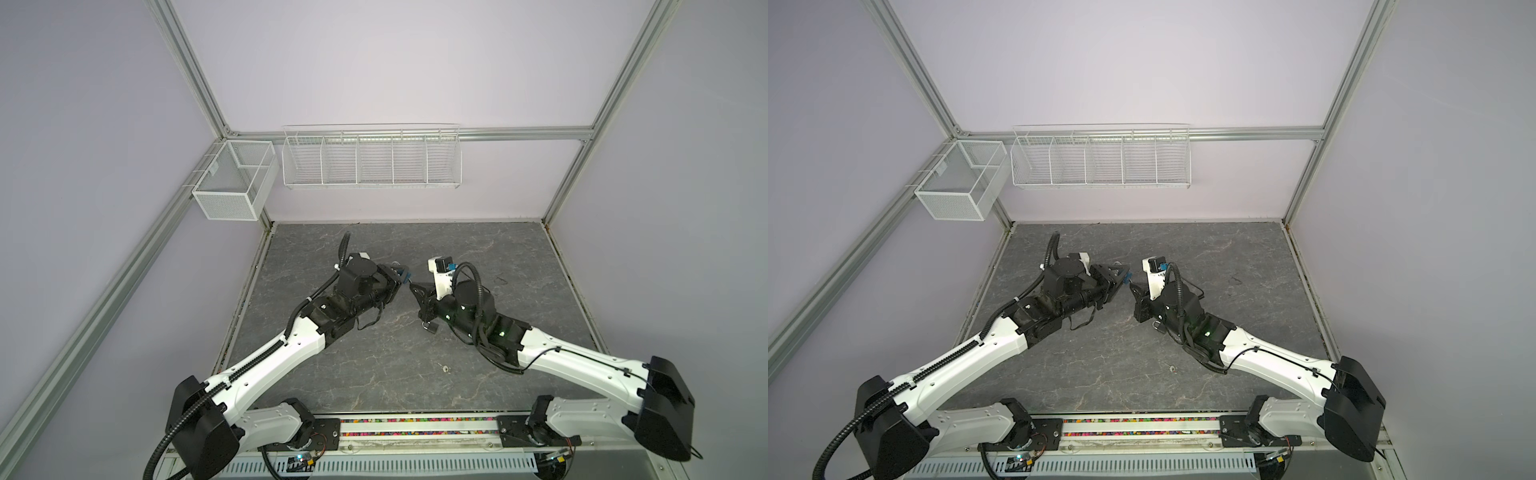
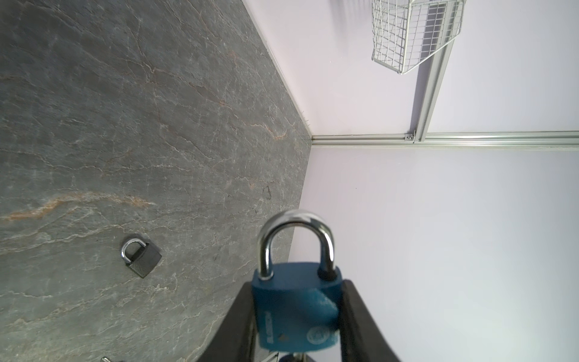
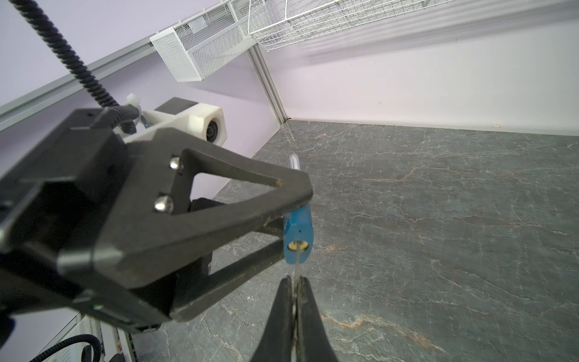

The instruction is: Unlock with the key

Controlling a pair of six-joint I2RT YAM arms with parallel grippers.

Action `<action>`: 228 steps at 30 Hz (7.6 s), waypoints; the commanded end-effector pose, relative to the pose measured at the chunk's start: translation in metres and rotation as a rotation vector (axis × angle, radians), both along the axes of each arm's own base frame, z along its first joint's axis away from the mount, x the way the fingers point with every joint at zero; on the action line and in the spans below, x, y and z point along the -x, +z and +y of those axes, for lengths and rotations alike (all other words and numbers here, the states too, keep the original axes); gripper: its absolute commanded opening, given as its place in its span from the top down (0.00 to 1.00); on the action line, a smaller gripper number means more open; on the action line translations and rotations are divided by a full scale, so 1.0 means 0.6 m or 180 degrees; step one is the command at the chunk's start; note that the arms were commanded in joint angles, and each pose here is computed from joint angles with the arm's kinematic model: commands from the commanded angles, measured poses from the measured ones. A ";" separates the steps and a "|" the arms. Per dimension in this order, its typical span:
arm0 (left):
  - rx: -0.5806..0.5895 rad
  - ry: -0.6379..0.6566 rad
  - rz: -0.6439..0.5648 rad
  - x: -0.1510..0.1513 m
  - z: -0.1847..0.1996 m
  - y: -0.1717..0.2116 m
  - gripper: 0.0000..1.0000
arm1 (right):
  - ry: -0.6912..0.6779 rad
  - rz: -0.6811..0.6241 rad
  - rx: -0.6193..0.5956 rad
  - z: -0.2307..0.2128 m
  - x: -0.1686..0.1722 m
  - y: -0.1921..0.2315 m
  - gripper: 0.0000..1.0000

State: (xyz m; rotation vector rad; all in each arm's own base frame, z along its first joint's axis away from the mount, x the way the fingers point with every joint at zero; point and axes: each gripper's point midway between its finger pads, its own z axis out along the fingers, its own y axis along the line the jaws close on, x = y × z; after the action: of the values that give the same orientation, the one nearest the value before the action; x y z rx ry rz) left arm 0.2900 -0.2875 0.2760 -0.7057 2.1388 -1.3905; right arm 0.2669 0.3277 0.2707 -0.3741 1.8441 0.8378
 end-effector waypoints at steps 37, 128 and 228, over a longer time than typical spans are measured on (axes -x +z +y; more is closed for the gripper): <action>-0.0404 -0.0260 -0.0345 0.037 -0.013 0.020 0.97 | -0.0016 0.0045 -0.0044 -0.020 -0.022 0.084 0.90; 0.0430 -0.0312 -0.1239 0.037 -0.002 0.137 0.92 | 0.0500 0.0116 -0.1115 0.000 0.025 0.186 0.93; -0.0826 -0.0057 -0.0786 -0.012 0.010 0.094 0.81 | 0.0417 0.0221 0.0442 0.000 0.002 0.097 0.68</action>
State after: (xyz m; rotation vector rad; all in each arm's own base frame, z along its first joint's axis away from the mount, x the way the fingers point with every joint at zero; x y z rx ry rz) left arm 0.2951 -0.2868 0.3137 -0.3585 2.1535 -1.0758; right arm 0.2660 0.3241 0.3219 -0.5604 1.9946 0.7940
